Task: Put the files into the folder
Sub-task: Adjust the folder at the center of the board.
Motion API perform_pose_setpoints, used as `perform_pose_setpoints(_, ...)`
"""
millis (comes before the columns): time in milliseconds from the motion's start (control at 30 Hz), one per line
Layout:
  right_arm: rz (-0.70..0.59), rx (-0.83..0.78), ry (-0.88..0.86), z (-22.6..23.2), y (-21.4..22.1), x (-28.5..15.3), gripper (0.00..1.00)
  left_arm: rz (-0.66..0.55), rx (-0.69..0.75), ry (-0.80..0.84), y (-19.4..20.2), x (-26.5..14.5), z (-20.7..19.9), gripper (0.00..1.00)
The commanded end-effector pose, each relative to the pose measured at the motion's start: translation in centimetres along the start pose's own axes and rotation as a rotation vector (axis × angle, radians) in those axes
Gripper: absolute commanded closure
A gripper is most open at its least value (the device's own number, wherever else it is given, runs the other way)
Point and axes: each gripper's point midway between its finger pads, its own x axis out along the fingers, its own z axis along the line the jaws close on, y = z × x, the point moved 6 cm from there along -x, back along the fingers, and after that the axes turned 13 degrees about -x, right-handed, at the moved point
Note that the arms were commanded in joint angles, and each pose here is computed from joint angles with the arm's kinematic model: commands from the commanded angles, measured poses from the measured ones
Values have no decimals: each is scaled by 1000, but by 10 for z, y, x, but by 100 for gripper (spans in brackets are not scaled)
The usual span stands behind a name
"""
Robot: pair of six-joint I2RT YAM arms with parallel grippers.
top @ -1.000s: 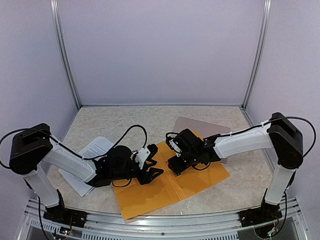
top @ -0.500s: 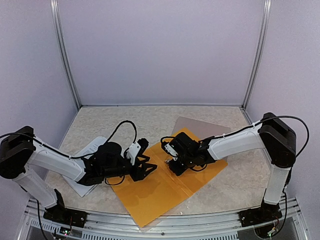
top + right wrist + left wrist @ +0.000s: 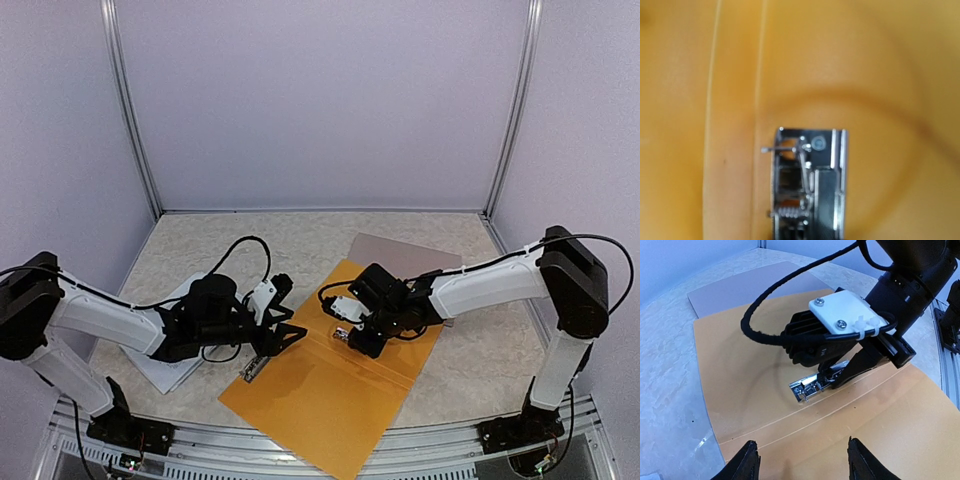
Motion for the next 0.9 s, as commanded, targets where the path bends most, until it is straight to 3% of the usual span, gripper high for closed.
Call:
perform_pose_setpoints(0,9,-48,-18,-4,9,-16,72,44,59,111,-1,10,-2,43)
perform_pose_setpoints(100,-31,-5,-10,-9,10,-26,49,59,79,157,-3,22,-1,40)
perform_pose_setpoints(233,-133,137,2,-20,8,-48,40,86,134,219,-7,39,-1,38)
perform_pose_setpoints(467,-189,434,-37,-23,33,-67,58,172,270,329,-8,68,-5,37)
perform_pose_setpoints(667,-243,590,-87,-21,53,-71,62,253,343,395,-4,90,0,37)
perform_pose_setpoints(867,-263,630,-133,-18,56,-68,62,334,388,461,1,106,4,37)
